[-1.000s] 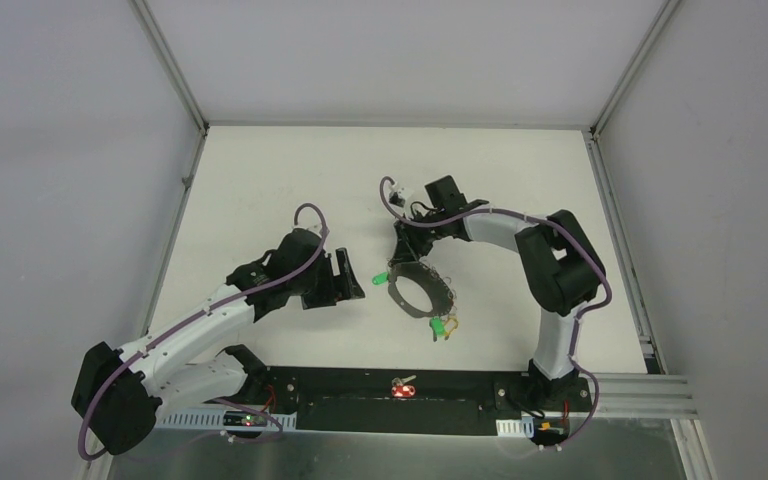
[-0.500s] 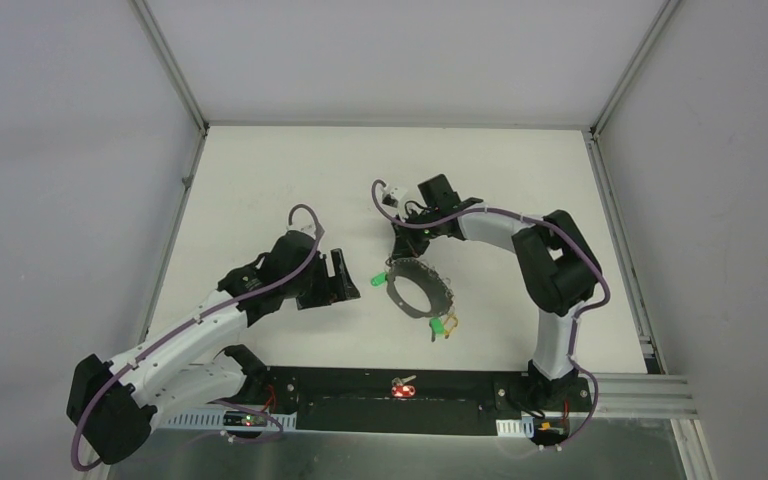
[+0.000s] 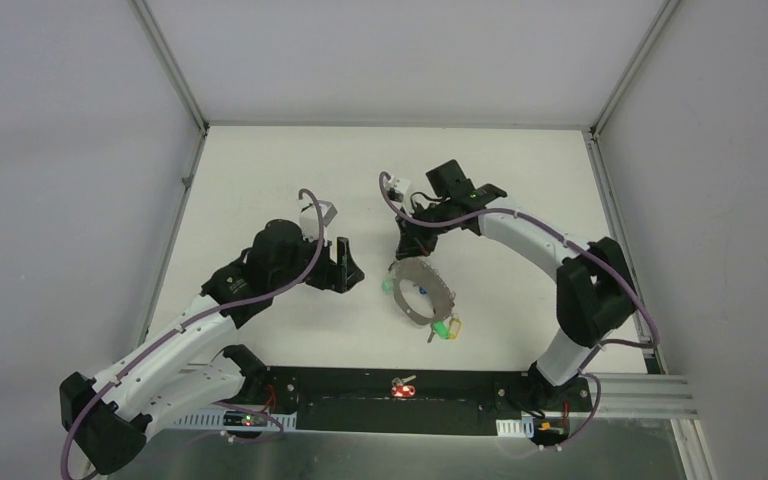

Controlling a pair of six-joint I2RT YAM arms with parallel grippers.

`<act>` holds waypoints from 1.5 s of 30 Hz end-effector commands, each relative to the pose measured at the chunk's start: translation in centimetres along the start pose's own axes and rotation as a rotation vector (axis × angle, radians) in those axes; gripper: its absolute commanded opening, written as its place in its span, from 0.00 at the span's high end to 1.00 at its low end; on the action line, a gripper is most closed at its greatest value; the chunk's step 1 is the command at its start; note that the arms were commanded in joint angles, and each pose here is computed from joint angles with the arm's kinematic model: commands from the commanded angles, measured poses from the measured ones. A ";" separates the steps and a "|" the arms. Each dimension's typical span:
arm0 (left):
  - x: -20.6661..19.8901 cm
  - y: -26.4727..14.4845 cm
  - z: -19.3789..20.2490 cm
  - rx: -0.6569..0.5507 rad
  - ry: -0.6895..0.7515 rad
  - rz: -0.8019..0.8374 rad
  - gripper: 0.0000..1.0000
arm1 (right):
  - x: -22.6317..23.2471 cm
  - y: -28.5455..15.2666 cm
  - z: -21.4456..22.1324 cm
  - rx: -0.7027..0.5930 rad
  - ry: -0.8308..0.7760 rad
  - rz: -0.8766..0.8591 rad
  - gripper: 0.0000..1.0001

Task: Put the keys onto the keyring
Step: Pick up the keyring from the center of the board.

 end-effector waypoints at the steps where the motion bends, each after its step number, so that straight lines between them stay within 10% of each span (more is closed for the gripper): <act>1: -4.3 -1.2 -5.8 -0.238 0.285 0.243 0.30 | 4.4 -3.2 -1.7 -0.072 -0.092 -0.088 1.00; 7: -8.3 -1.9 -7.4 -0.413 0.569 0.498 0.55 | 7.5 -5.8 -2.4 -0.138 -0.167 -0.150 1.00; 20: -10.2 1.4 -6.5 -0.407 0.807 0.625 0.58 | 10.7 -8.1 -1.0 -0.176 -0.222 -0.208 1.00; 45: -12.6 4.2 -4.5 -0.332 0.804 0.703 0.75 | 11.3 -8.6 -1.6 -0.203 -0.229 -0.214 1.00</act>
Point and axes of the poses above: each gripper's point midway between its finger pads, its own y axis out along the fingers, its own x axis along the line the jaws close on, z = x × y, the point moved 1 cm from there along -y, back along the fingers, and after that the axes turned 8 degrees about y, right-handed, at the moved point
